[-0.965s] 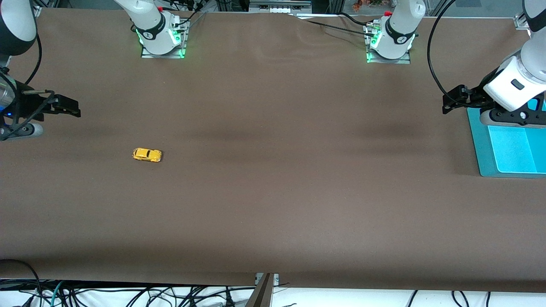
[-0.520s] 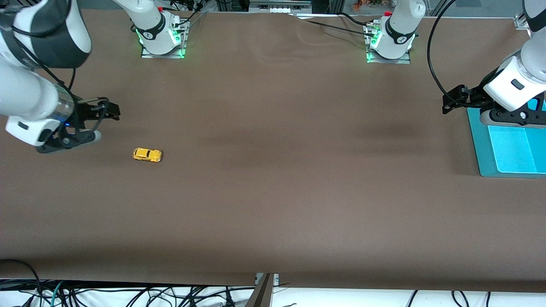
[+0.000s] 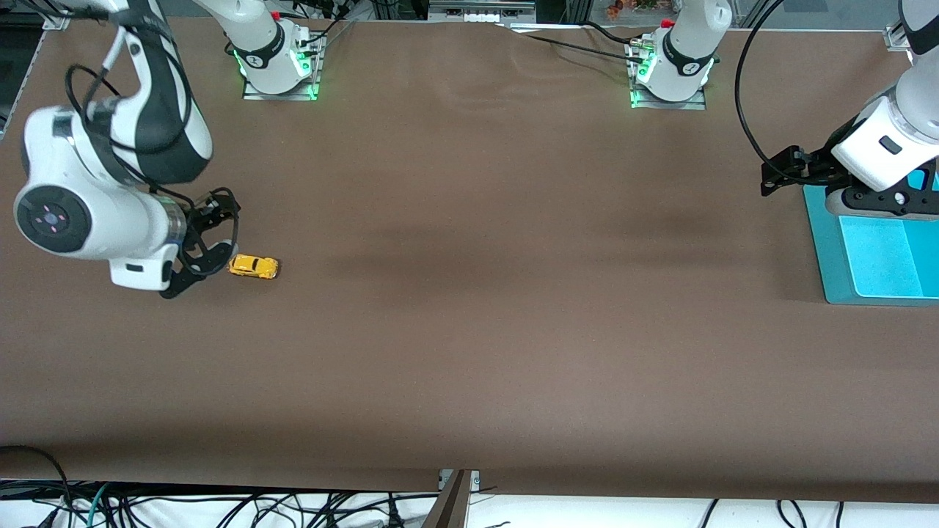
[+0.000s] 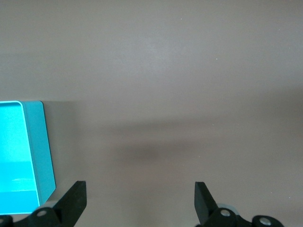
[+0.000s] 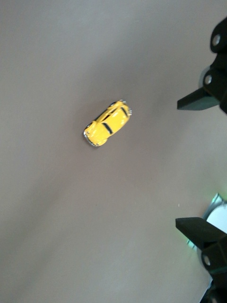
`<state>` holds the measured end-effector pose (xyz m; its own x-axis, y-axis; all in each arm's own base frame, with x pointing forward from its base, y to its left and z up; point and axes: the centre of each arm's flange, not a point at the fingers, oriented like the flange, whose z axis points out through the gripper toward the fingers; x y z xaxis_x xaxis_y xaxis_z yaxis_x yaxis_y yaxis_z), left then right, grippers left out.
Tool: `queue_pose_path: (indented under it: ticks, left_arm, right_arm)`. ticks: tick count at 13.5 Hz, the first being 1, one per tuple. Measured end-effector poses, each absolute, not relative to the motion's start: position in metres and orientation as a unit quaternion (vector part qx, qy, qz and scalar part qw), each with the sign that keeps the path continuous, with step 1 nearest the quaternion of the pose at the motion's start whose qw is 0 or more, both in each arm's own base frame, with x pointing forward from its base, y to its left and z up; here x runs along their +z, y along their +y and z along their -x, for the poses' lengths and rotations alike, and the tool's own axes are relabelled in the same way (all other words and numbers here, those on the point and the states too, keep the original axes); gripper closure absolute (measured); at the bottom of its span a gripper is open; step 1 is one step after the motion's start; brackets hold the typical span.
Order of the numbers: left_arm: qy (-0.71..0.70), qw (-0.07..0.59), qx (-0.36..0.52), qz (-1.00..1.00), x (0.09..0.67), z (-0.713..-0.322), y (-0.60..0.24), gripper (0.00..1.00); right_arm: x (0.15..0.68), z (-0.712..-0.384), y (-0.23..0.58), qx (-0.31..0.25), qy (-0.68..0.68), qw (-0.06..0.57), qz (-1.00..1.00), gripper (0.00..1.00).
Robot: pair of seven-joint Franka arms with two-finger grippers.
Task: Wind and store yellow beetle car
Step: 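Move the right gripper over the yellow toy car, then lower the right gripper and close it on the yellow car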
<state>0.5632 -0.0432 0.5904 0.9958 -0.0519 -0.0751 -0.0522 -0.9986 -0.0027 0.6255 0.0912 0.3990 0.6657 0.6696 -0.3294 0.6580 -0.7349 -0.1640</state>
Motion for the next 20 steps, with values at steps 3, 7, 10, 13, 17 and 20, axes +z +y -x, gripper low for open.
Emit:
queue_pose_path:
  ticks: [3, 7, 10, 13, 17, 20]
  left_arm:
    - [0.026, 0.002, 0.037, 0.999, 0.59, -0.563, -0.043, 0.0]
    - [0.026, 0.002, 0.038, 0.999, 0.59, -0.563, -0.043, 0.0]
    - [0.026, 0.002, 0.038, 0.999, 0.59, -0.563, -0.043, 0.0]
    - [0.026, 0.002, 0.038, 0.999, 0.59, -0.563, -0.043, 0.0]
    - [0.026, 0.002, 0.038, 0.999, 0.59, -0.563, -0.043, 0.0]
    - [0.026, 0.002, 0.038, 0.999, 0.59, -0.563, -0.043, 0.0]
  right_arm:
    - [0.356, -0.633, 0.088, 0.177, -0.442, 0.03, 0.879, 0.0]
    - [0.313, -0.63, 0.077, 0.141, -0.534, 0.036, 0.833, 0.0]
    - [0.282, -0.623, 0.058, 0.114, -0.579, 0.035, 0.806, 0.0]
    - [0.256, -0.611, 0.049, 0.085, -0.609, 0.026, 0.788, 0.0]
    - [0.23, -0.587, 0.048, 0.047, -0.636, 0.008, 0.77, 0.0]
    - [0.216, -0.574, 0.045, 0.027, -0.653, -0.003, 0.757, 0.01]
